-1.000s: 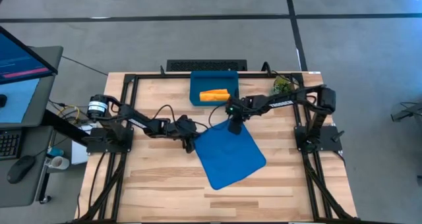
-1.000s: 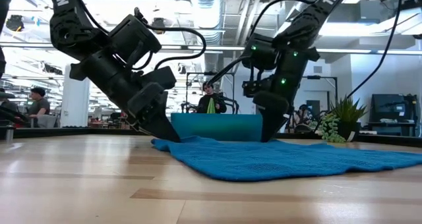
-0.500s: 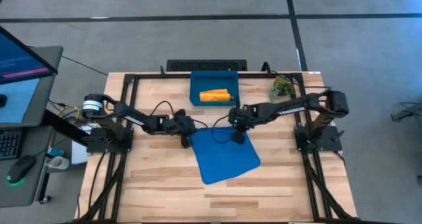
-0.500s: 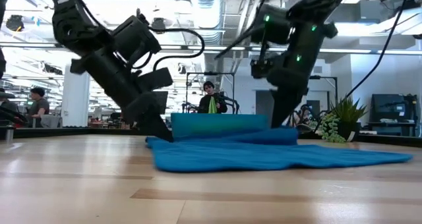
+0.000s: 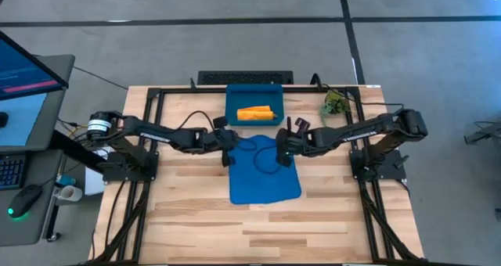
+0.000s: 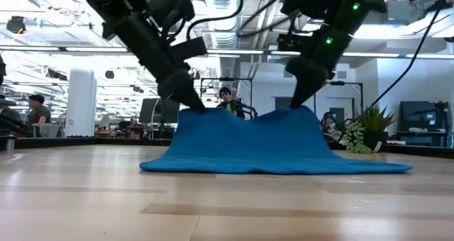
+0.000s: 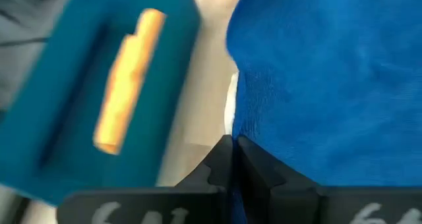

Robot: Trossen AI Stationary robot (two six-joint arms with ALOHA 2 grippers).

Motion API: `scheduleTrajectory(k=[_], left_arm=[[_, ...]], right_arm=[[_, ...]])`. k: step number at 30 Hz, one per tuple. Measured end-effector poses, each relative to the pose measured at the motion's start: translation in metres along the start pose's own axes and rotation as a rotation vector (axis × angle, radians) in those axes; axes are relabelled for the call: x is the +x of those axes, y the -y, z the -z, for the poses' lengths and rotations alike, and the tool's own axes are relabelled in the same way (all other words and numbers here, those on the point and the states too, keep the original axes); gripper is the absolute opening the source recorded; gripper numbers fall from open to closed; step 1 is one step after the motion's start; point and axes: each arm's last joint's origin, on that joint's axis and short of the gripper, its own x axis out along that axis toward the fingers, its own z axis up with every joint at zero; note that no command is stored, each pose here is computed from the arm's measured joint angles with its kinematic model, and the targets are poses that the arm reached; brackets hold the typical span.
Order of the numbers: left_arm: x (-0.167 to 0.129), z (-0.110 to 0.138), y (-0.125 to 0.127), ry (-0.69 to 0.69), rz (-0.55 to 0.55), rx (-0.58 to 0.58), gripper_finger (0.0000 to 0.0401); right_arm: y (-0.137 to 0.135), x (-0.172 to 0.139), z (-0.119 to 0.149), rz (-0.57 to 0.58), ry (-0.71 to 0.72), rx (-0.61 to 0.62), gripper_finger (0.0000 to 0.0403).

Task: Roll microfiber towels into tight, uniform cylinder then place into a basket
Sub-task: Fold the blue microfiber towel

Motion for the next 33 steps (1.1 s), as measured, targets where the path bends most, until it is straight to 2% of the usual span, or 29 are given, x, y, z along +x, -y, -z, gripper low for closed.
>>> scheduleTrajectory(k=[4,6,13,20,26,33], left_arm=[[-0.003,-0.016,-0.007,0.021,-0.126,0.045,0.0004],[-0.004,-0.020,-0.010,0.028,-0.149,0.058,0.0004],[0.004,-0.017,-0.020,0.007,-0.119,0.006,0.0004],[0.005,-0.018,-0.030,-0.023,-0.177,0.057,0.0004],[-0.020,-0.037,-0.038,-0.075,-0.153,0.083,0.0004],[-0.048,-0.056,-0.039,-0.123,-0.121,0.141,0.0004]], right_arm=[[0.008,0.000,0.000,0.080,0.002,0.004,0.0006],[0.010,0.004,0.002,0.116,-0.013,-0.002,0.0006],[0.009,0.014,0.013,0.174,-0.022,0.005,0.0003],[0.009,0.007,0.010,0.233,0.023,0.002,0.0002],[0.011,-0.009,0.002,0.226,0.047,-0.001,0.0003],[0.004,-0.043,-0.006,0.184,0.155,-0.001,0.0002]])
